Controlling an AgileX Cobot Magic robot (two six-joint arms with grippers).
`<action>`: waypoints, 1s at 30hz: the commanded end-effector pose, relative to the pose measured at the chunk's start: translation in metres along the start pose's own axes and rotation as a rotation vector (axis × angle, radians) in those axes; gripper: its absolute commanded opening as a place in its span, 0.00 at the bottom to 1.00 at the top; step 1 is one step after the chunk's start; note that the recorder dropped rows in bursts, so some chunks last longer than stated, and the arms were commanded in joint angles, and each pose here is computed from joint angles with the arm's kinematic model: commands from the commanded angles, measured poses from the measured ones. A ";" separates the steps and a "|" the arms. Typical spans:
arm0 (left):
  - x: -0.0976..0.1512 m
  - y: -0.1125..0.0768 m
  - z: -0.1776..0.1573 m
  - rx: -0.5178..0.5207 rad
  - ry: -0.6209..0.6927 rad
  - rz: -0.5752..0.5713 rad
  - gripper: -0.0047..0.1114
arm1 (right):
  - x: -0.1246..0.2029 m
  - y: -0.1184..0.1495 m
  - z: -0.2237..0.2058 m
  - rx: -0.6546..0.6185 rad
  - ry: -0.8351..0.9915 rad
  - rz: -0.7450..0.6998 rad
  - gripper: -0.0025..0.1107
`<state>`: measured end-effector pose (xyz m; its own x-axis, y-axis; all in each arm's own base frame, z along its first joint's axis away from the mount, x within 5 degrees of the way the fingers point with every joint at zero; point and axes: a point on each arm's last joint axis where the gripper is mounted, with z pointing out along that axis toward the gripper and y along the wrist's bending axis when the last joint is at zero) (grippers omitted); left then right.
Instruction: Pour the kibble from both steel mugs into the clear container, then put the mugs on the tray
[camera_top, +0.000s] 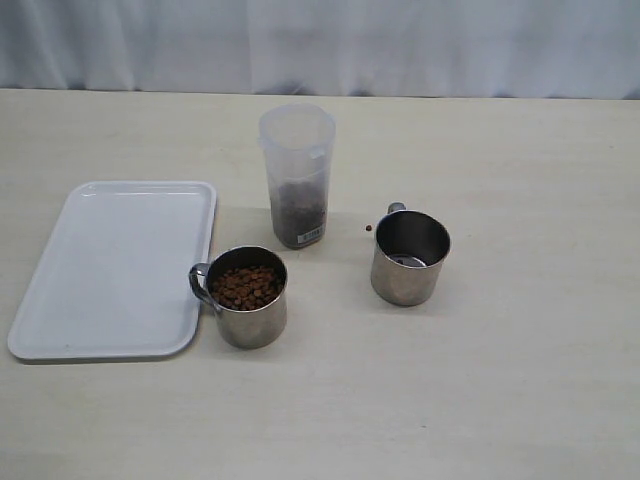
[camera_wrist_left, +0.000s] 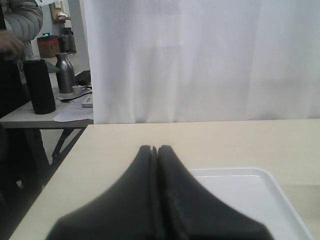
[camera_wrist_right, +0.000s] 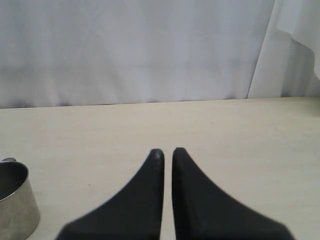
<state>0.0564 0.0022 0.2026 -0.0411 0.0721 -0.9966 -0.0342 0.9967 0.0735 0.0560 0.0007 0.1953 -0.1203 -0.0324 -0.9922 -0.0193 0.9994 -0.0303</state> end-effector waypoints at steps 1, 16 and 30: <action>0.000 0.000 0.000 0.002 -0.006 -0.004 0.04 | 0.001 0.000 0.000 0.008 0.002 -0.002 0.06; 0.003 -0.012 0.014 0.164 0.095 -0.200 0.04 | 0.001 0.000 0.000 0.008 0.002 -0.002 0.06; 0.040 -0.095 0.079 0.717 0.298 0.239 0.26 | 0.001 0.000 0.000 0.008 0.002 -0.002 0.06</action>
<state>0.1233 -0.0742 0.1561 -0.2410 0.3600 -0.9013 0.6117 0.7773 0.1470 0.0560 0.0007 0.1953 -0.1203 -0.0324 -0.9922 -0.0193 0.9994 -0.0303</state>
